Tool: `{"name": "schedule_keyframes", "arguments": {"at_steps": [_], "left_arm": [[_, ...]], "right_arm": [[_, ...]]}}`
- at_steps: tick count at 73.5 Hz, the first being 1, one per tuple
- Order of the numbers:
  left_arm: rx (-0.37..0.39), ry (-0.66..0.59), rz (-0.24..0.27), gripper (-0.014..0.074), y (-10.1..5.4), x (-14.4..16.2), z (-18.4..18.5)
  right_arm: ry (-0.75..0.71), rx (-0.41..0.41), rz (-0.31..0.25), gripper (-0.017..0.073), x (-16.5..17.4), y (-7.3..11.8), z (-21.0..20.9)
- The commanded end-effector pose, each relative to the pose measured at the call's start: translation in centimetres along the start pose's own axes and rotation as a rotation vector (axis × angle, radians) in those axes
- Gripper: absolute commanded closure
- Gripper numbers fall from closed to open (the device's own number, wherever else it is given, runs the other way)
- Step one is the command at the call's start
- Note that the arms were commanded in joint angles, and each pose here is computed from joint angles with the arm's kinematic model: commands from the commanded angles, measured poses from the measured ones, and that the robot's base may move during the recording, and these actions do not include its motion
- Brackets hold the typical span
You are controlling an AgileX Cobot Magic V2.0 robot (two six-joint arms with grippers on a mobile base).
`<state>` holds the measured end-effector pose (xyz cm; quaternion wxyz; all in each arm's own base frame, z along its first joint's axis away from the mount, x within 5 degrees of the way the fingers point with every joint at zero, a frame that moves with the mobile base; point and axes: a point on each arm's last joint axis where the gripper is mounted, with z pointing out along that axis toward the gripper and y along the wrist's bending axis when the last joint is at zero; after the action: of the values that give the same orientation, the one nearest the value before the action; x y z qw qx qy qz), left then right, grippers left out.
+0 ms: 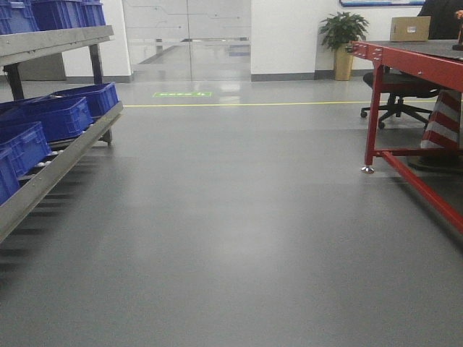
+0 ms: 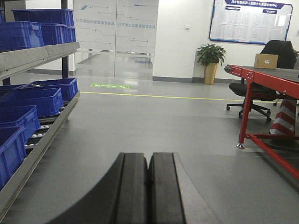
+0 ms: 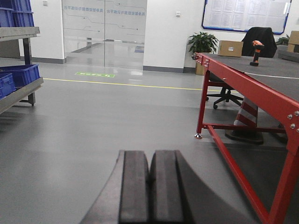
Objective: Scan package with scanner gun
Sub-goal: 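Drive the base forward past the blue bins to the red-framed table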
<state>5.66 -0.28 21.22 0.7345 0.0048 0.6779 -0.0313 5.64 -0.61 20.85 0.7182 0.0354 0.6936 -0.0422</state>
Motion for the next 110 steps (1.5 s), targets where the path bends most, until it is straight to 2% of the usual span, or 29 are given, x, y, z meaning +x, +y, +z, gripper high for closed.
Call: {"name": "schedule_keyframes", "arguments": {"at_steps": [1,110], "left_arm": [[0.004,-0.024,-0.001,0.0705,-0.03,-0.26,-0.04],[0.004,-0.024,-0.001,0.0705,-0.03,-0.26,-0.04]], "right_arm": [[-0.022,0.005,-0.008,0.0727,-0.2,-0.04,-0.03],[-0.022,0.005,-0.008,0.0727,-0.2,-0.04,-0.03]]}}
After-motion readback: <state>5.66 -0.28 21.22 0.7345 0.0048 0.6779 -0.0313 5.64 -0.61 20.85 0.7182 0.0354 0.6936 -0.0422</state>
